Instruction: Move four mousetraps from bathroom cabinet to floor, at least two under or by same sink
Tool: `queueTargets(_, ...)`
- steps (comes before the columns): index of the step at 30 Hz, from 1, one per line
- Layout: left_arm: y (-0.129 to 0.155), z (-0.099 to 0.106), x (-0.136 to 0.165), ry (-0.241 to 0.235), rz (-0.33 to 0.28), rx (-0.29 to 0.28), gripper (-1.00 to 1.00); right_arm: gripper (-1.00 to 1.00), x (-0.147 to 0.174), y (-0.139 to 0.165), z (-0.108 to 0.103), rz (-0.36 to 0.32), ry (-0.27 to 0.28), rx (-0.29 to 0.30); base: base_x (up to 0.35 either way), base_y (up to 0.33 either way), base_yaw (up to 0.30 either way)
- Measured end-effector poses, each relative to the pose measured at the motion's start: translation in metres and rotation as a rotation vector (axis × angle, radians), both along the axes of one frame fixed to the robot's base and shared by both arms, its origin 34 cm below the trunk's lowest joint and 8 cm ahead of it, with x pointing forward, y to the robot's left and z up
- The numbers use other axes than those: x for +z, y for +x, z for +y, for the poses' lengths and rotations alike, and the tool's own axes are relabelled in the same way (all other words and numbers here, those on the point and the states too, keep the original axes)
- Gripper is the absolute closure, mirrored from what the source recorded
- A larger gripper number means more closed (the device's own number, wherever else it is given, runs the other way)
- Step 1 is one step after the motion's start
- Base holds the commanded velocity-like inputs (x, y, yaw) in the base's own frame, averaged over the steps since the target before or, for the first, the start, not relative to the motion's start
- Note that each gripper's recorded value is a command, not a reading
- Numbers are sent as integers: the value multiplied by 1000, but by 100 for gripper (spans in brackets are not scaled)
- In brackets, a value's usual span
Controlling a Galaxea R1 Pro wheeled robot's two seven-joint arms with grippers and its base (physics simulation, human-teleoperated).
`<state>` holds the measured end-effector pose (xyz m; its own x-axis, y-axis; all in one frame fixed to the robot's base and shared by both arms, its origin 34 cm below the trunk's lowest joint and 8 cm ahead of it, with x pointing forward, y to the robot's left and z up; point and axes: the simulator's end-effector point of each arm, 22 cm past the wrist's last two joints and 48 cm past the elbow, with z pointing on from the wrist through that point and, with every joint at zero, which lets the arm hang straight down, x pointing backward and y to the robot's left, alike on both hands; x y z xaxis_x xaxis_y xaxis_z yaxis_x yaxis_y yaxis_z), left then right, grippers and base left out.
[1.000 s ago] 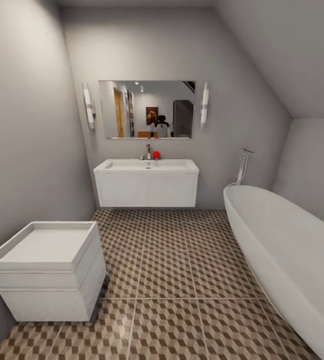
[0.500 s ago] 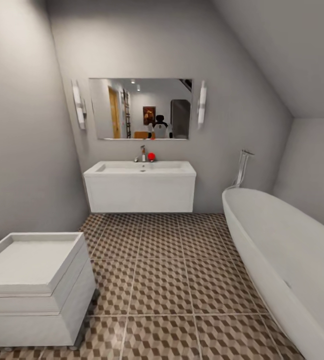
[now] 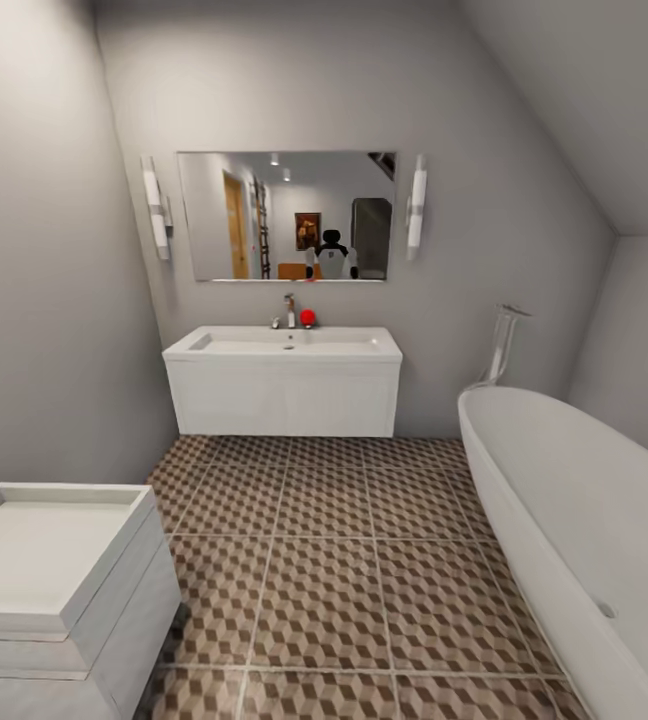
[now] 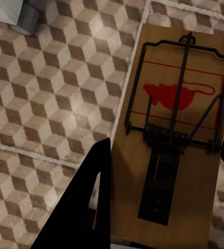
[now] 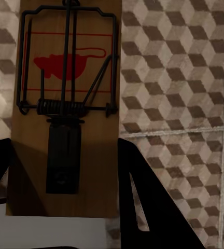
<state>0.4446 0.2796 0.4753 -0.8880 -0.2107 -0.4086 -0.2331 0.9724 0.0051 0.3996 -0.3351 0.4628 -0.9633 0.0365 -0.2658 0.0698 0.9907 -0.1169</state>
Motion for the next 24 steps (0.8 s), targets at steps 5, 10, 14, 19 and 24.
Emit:
queueTargets(5, 0, 0, 0, 0, 0, 0, 100, 100, 0, -1, 0, 3, 0, 0, 316, -94, 20)
queueTargets(10, 0, 0, 0, 0, 0, 0, 100, 100, 0, 0, -2, 0, -3, -1, 316, -94, 1)
queueTargets(14, 0, 0, 0, 0, 0, 0, 100, 100, 1, 1, -3, -3, -4, 0, 316, -94, 0)
queueTargets(19, 0, 0, 0, 0, 0, 0, 100, 100, 1, 1, -3, -5, -5, 1, 316, -94, 0)
queueTargets(24, 0, 0, 0, 0, 0, 0, 100, 100, 1, 1, -2, -5, -2, 3, 316, -94, 0)
